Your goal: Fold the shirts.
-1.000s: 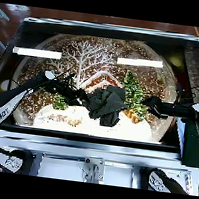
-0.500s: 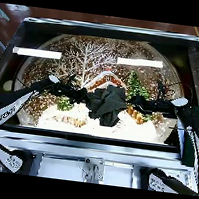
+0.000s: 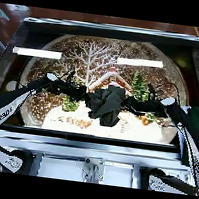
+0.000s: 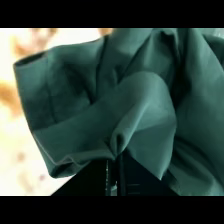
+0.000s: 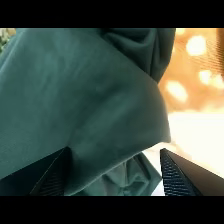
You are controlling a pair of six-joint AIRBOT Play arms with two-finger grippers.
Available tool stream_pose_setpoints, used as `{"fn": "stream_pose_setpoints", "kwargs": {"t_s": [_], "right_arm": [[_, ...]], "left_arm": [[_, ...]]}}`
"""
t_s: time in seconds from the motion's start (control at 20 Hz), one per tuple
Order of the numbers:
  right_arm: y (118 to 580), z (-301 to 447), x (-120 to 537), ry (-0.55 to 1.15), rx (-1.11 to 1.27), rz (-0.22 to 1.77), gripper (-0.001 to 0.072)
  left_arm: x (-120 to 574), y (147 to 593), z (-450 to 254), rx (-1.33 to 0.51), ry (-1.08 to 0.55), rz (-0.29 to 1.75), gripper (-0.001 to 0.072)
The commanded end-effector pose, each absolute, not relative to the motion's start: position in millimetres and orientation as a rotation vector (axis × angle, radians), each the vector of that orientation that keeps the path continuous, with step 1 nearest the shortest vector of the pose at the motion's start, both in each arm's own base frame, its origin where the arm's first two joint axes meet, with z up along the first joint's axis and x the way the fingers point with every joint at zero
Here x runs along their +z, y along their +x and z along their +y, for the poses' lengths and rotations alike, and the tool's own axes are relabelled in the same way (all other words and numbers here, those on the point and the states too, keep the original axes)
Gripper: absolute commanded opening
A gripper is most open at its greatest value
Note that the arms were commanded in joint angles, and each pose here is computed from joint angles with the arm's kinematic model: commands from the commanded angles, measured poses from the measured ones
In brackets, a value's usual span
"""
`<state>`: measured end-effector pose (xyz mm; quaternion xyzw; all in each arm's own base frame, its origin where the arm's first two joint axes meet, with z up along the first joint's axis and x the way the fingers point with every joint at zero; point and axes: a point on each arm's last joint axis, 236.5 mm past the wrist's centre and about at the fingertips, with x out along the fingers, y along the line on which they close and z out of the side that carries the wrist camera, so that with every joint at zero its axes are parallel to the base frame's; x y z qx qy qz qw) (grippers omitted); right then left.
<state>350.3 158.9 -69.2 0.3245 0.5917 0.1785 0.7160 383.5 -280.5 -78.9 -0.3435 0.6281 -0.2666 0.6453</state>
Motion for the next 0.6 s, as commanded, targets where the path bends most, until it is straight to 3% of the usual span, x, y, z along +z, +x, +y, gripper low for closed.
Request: {"fn": "stream_pose_setpoints", "kwargs": {"t_s": [0.0,0.1,0.15,0.25,0.4,0.55], "right_arm": [[351.0,160.9,-78.7,0.756,0.356,1.334,0.0683],[351.1,169.9,-85.3,0.778,0.35,1.346,0.0682],[352.7,175.5,-89.4,0.787,0.346,1.346,0.0643],[359.0,176.3,-92.4,0.788,0.328,1.323,0.0068],[374.2,164.8,-71.1,0.718,0.374,1.256,0.0062],[398.3,160.0,9.1,0.635,0.514,1.082,0.0061]], "left_arm": [[-75.6,380.9,-281.6,-0.631,-0.768,1.429,0.004],[-75.6,381.1,-281.5,-0.633,-0.766,1.428,0.0041],[-75.6,381.1,-281.6,-0.633,-0.766,1.427,0.004],[-71.6,381.9,-281.5,-0.647,-0.751,1.412,0.0039],[-39.2,398.5,-270.6,-0.688,-0.695,1.282,0.0038],[44.5,424.2,-250.7,-0.735,-0.649,1.059,0.0038]]}}
